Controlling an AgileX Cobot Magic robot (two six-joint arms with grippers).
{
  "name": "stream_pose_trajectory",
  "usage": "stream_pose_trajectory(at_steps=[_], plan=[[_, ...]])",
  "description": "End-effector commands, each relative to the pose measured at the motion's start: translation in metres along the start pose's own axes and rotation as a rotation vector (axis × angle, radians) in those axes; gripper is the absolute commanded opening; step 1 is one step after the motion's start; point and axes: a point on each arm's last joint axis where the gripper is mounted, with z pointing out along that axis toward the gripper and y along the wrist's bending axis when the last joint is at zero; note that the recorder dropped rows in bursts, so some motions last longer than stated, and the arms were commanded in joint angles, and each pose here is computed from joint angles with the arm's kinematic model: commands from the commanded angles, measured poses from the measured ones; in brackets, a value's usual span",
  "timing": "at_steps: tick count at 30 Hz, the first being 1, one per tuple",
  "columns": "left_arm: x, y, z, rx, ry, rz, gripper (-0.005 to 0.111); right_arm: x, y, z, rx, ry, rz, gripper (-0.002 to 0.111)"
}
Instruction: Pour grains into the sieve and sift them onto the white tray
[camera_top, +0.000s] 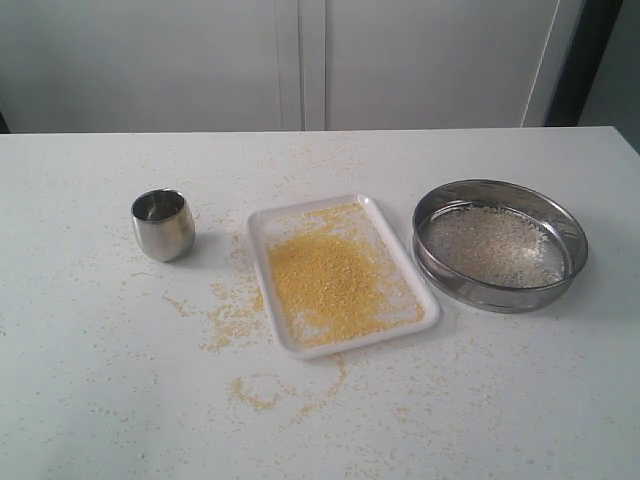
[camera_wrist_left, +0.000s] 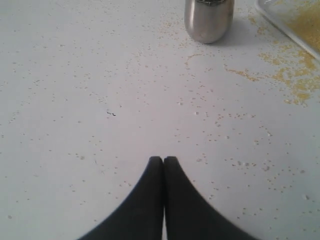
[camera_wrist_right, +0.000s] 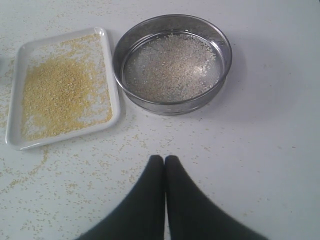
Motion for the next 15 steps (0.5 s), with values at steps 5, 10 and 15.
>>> stream_pose_trajectory(at_steps=[5,10,15], plan=[[0.027,-0.002,0.001,-0.023,-0.101,0.004,0.0,0.0,0.0,0.0,-0.002,-0.01,0.001,0.0],[0.044,-0.002,0.005,-0.031,-0.127,0.038,0.0,0.0,0.0,0.0,-0.002,-0.01,0.001,0.0],[0.043,-0.001,0.005,-0.05,-0.148,0.042,0.0,0.0,0.0,0.0,-0.002,-0.01,0.0,0.0]])
